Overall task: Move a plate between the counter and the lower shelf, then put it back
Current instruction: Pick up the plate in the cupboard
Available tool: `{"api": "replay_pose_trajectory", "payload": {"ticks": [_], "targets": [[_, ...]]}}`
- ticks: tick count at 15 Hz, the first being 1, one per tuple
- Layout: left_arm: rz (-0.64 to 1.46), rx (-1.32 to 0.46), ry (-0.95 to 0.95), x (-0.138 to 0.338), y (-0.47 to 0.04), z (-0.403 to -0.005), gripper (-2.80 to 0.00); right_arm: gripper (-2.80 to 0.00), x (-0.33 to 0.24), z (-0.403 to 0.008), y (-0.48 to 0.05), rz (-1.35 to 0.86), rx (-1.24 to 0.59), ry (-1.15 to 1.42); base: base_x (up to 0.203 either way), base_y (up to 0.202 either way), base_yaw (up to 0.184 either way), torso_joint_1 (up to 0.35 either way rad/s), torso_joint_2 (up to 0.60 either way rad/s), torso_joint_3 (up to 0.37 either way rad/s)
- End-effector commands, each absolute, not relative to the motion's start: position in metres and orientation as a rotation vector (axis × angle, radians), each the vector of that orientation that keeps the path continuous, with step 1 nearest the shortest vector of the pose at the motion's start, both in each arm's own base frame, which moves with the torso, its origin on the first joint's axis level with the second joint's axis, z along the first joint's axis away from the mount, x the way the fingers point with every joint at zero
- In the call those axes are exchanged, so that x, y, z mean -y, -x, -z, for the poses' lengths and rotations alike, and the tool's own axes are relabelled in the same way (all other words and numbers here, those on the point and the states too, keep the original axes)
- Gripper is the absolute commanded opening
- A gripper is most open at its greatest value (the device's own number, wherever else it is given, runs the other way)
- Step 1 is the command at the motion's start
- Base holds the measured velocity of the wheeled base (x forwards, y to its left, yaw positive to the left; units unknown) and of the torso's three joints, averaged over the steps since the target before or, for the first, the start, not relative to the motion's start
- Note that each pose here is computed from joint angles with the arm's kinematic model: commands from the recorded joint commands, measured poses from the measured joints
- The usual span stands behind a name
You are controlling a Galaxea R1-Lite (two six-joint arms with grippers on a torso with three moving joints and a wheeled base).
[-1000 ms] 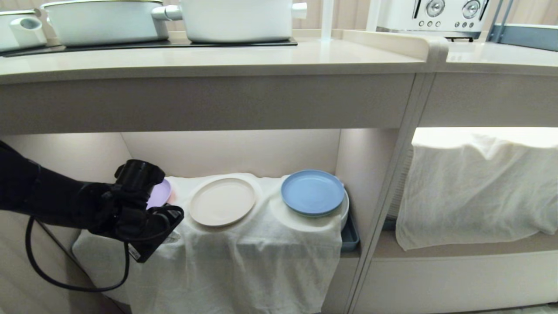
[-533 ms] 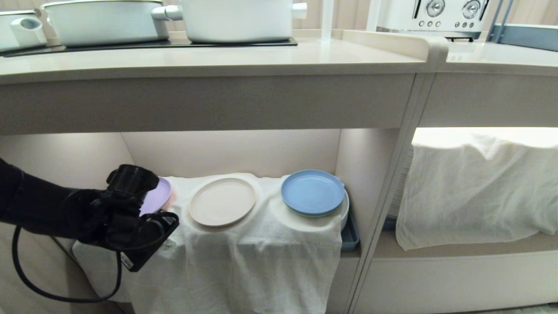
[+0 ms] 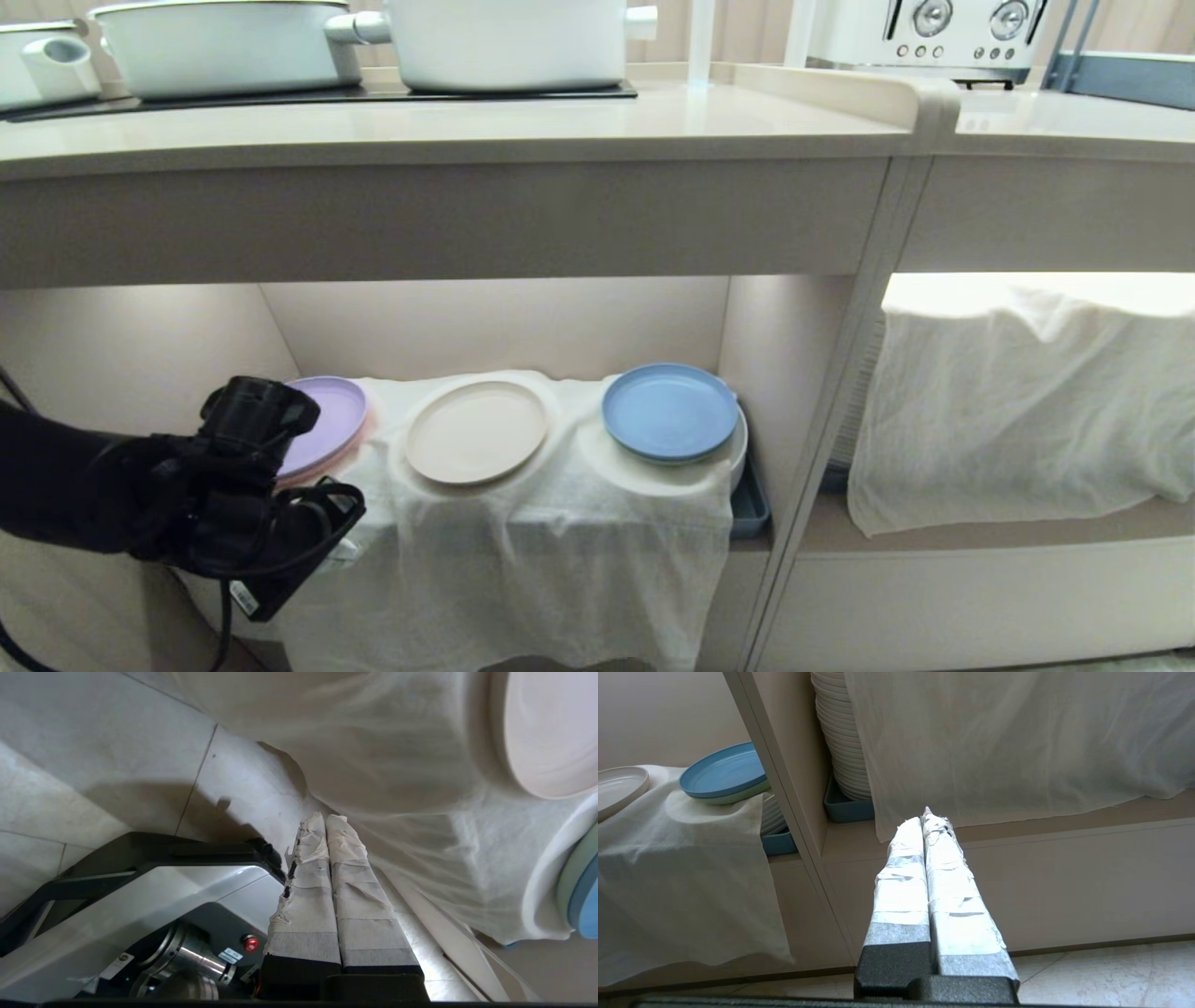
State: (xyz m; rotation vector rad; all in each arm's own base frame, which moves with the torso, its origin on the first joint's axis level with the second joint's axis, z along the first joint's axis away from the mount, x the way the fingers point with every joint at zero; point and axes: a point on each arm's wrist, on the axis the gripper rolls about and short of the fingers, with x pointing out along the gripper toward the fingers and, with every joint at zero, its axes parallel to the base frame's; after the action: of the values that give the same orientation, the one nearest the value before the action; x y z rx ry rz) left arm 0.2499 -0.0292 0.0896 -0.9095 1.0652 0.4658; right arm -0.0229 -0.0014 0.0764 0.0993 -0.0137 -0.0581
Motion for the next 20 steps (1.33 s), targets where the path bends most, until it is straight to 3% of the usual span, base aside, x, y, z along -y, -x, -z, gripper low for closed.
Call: {"api": "replay_pose_trajectory", "payload": {"ticks": [1,13,17,20], "targets": [[-0.464,-1.06,0.915,0.029,-0.242,-0.092,-2.8,-2.8,0.001,-0.077,0.023,0.058,0.013,-0.1,0.0,0.0,0.0,0.0,0.0,0.0],[-0.425,-1.017,0.898,0.023,-0.194,-0.106,-2.8,-2.8,0.001,-0.077,0.023,0.058,0.014,-0.1,0.0,0.0,0.0,0.0,0.0,0.0],[-0.369,-0.949,0.827,0.019,-0.17,-0.118,-2.8,-2.8,0.001,-0.076,0.023,0.058,0.012,-0.1,0.0,0.0,0.0,0.0,0.0,0.0],[-0.322,-0.884,0.665,0.015,-0.147,-0.123,-2.8,-2.8,0.001,-0.077,0.023,0.058,0.013,-0.1,0.0,0.0,0.0,0.0,0.0,0.0]]}}
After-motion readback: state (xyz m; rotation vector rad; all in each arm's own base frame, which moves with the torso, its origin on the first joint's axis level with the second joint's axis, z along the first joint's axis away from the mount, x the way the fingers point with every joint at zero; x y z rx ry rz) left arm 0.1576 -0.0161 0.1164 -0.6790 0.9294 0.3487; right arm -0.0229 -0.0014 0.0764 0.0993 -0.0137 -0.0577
